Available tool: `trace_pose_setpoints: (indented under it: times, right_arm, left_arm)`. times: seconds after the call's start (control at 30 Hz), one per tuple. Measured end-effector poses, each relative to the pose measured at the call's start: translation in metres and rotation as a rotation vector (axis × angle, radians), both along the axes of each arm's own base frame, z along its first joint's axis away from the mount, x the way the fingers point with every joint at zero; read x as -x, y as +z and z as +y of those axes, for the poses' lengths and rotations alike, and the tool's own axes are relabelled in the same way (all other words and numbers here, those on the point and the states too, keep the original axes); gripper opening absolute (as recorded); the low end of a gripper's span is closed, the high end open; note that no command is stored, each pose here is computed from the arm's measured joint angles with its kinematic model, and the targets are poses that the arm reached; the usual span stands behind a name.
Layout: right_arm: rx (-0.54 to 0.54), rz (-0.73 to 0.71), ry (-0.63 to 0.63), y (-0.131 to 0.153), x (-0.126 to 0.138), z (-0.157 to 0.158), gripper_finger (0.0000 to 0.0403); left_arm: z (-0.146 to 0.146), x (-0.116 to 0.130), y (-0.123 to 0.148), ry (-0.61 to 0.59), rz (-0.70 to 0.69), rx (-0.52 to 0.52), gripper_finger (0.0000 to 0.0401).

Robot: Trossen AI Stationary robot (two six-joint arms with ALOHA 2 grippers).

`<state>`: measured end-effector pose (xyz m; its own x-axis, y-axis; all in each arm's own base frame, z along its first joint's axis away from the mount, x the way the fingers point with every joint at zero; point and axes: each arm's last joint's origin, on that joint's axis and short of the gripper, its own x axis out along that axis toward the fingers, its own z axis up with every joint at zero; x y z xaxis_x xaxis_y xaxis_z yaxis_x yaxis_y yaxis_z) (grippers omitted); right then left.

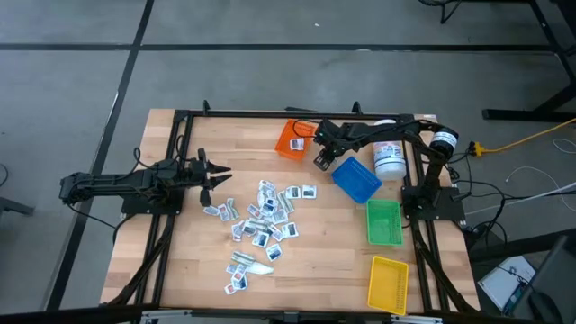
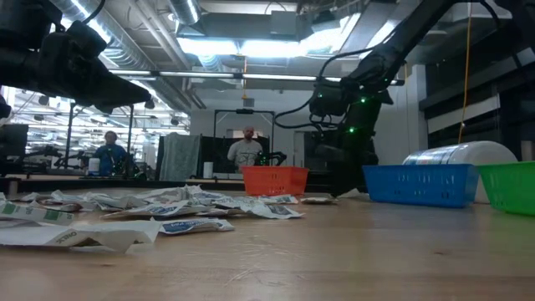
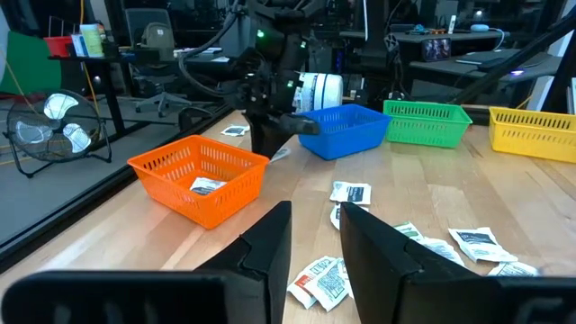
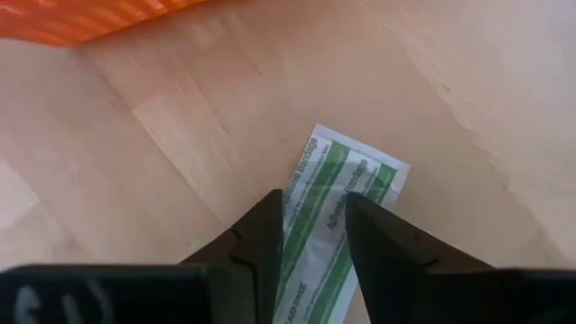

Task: Pick & Place First Aid Supplies
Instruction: Put the green bandage pack into the blue basket

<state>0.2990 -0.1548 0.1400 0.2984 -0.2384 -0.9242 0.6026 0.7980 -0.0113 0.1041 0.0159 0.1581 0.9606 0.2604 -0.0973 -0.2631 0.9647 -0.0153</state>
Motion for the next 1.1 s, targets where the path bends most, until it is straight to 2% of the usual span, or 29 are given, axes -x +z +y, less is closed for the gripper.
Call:
trace_pose_setpoints:
  times: [0.33,0.77,1.1]
  right_arm:
    - [-0.016,-0.005,0.056,-0.001,-0.006,0.014,0.0010]
    - [-0.038,0.025,0.064,0.011,-0.012,0.012,0.0008]
    - [-0.022,0.054,0.112,0.058,-0.028,0.004,0.0006]
  left_arm:
    - [0.000,0.000,0.000,0.000,0.000,0.000,0.0092]
    - [0.000,0.000,0.000,0.000,0.000,0.000,0.0090]
    - [0.000,0.000,0.000,0.000,0.000,0.000,0.0095]
